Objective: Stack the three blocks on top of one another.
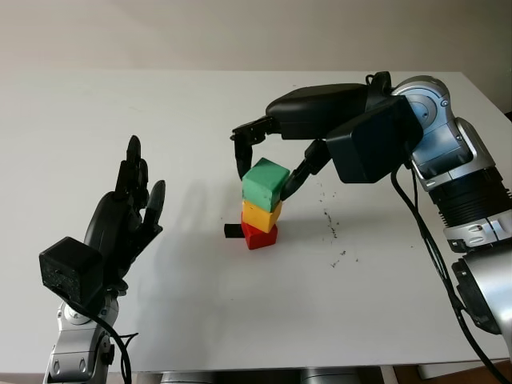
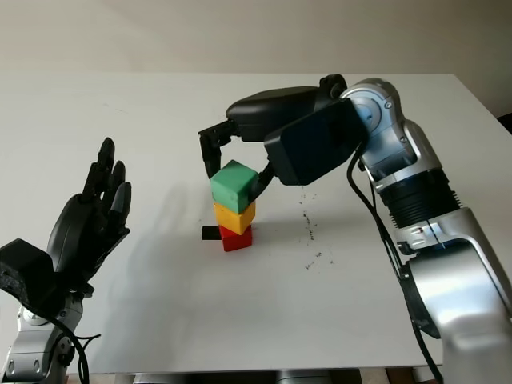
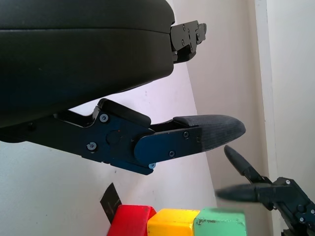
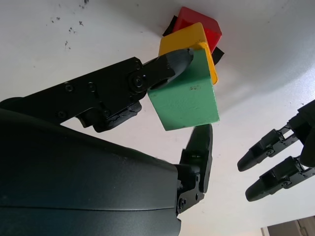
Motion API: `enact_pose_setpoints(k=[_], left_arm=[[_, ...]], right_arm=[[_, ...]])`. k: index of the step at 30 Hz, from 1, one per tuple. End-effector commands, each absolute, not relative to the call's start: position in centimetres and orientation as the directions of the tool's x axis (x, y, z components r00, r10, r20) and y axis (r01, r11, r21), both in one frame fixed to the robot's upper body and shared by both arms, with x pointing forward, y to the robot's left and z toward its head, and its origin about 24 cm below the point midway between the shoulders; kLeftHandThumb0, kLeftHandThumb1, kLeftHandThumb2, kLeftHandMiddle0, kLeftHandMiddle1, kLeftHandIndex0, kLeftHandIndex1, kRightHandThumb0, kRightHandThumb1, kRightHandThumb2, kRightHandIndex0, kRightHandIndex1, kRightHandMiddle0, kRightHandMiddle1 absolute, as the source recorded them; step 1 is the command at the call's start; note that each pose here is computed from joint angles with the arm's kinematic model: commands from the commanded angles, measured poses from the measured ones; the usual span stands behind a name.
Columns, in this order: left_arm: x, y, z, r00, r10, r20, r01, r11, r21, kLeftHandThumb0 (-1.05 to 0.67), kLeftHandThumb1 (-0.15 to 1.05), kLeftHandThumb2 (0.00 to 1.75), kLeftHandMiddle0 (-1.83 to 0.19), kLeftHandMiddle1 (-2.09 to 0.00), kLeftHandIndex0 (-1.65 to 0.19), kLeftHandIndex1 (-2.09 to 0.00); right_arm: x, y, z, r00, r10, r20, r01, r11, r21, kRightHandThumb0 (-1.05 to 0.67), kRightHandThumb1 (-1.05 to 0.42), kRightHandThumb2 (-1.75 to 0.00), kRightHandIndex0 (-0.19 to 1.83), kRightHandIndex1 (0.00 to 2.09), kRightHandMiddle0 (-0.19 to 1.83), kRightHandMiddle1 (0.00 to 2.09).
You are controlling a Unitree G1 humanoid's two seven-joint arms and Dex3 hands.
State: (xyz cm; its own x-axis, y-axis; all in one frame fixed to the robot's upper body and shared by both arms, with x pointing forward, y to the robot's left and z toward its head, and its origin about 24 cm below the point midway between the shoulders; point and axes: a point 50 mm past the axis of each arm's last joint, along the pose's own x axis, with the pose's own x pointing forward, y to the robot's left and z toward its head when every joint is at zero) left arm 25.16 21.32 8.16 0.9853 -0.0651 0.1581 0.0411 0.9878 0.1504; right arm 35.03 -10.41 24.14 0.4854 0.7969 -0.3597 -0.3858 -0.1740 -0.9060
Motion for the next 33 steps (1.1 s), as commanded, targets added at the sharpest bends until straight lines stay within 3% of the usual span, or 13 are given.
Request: enact_pose_setpoints(k=[1,8,15,18,21,24,27,29,33], left_arm=[[25.1,21.1,8.3,0.985,-0.069,0.161,0.045,0.988,0.149,-0.79,1.05,0.56,0.19,0.0,0.19,0.0],[25.1,21.1,8.3,0.984,-0.073,0.165,0.048,0.987,0.151,-0.79,1.05,0.57,0.19,0.0,0.19,0.0],[25.3,20.9,8.3,0.982,-0.079,0.173,0.056,0.99,0.132,-0.79,1.05,0.56,0.19,0.0,0.19,0.0],[25.4,20.7,8.3,0.982,-0.078,0.172,0.056,0.99,0.127,-0.78,1.05,0.56,0.19,0.0,0.19,0.0],[25.4,20.7,8.2,0.981,-0.083,0.174,0.061,0.989,0.133,-0.78,1.05,0.56,0.19,0.0,0.19,0.0],[25.5,20.8,8.2,0.981,-0.081,0.178,0.059,0.99,0.127,-0.77,1.05,0.57,0.19,0.0,0.19,0.0],[25.7,21.0,8.2,0.981,-0.074,0.176,0.053,0.991,0.121,-0.78,1.05,0.57,0.19,0.0,0.19,0.0],[25.8,21.2,8.3,0.981,-0.071,0.18,0.049,0.991,0.121,-0.79,1.05,0.57,0.19,0.0,0.19,0.0],[26.1,21.3,8.5,0.981,-0.073,0.181,0.052,0.991,0.122,-0.8,1.05,0.57,0.19,0.0,0.19,0.0]], right_arm=[[35.0,-10.7,24.3,0.491,0.793,-0.361,-0.387,-0.172,-0.906,-0.52,-0.88,-0.05,0.06,0.03,0.06,0.57],[34.9,-10.8,24.5,0.492,0.789,-0.368,-0.393,-0.176,-0.903,-0.58,-0.85,-0.05,-0.08,0.02,0.0,0.17],[34.3,-11.6,25.9,0.521,0.807,-0.279,-0.348,-0.098,-0.932,-0.74,-0.86,-0.06,-0.19,0.0,-0.18,0.01],[33.9,-13.1,27.1,0.578,0.794,-0.188,-0.336,0.021,-0.942,-0.8,-0.87,-0.06,-0.19,0.0,-0.19,0.0],[33.8,-15.5,26.9,0.639,0.768,-0.048,-0.36,0.243,-0.901,-0.86,-0.98,-0.09,-0.19,0.0,-0.19,0.0],[33.7,-17.8,24.9,0.697,0.71,0.099,-0.351,0.458,-0.817,-0.87,-1.04,-0.23,-0.19,0.0,-0.19,0.0],[33.0,-19.5,22.6,0.757,0.628,0.182,-0.313,0.592,-0.743,-0.84,-1.05,-0.44,-0.19,0.0,-0.19,0.0],[32.4,-20.2,21.0,0.792,0.568,0.225,-0.303,0.685,-0.663,-0.8,-1.05,-0.57,-0.19,0.0,-0.19,0.0],[31.3,-20.7,17.5,0.858,0.439,0.266,-0.253,0.813,-0.524,-0.73,-1.05,-0.66,-0.19,0.0,-0.19,0.0]])
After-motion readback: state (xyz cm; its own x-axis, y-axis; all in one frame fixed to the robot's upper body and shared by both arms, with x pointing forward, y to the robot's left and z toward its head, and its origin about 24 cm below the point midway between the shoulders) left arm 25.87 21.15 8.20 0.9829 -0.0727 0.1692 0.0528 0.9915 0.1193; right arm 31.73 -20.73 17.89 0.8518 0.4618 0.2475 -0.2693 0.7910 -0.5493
